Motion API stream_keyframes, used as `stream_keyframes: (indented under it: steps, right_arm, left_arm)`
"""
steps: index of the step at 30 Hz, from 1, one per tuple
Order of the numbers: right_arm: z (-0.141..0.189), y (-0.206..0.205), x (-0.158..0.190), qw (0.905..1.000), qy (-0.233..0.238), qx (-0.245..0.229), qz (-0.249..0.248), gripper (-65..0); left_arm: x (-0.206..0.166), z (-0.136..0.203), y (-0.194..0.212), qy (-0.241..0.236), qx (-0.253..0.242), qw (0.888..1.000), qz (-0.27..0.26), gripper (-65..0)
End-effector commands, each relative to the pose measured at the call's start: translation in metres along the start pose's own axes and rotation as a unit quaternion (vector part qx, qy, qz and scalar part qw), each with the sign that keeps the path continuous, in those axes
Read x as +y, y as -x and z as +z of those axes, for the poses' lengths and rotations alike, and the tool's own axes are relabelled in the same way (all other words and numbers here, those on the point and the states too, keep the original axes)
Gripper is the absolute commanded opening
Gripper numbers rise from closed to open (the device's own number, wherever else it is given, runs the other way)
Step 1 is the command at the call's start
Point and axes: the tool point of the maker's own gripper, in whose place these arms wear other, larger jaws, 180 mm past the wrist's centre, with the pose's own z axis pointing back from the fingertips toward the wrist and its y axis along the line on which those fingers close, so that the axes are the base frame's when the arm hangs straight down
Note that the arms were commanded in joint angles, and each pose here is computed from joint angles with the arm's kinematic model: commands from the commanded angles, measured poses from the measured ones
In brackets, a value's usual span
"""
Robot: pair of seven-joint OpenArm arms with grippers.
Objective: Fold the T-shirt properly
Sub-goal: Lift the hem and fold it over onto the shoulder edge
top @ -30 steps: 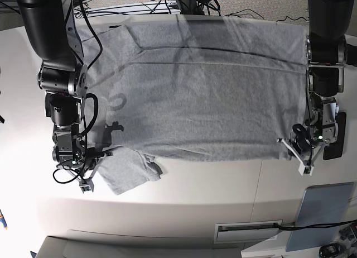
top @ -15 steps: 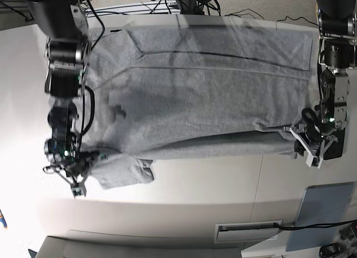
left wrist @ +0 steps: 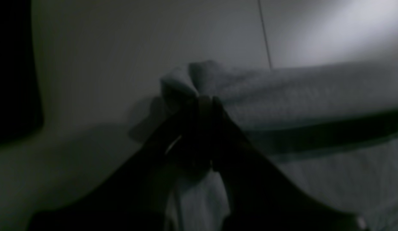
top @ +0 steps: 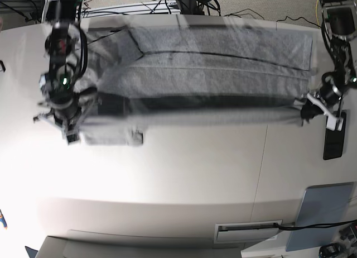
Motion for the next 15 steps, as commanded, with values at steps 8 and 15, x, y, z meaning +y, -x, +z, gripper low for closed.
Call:
stream_keyframes:
  steps: [8,15]
  right_arm:
    - [0.051,0.018,-0.004,0.998,0.047,-0.013,0.04,-65.0]
    - [0.073,0.04,0.007,0.9979,0.036,0.012,0.052,-65.0]
  left_arm:
    - [0.0,0.031,-0.002,-0.02,-0.012,0.999,-0.032,-65.0]
    - [0.002,0.042,0.014,-0.058,0.017,0.996,-0.064,-65.0]
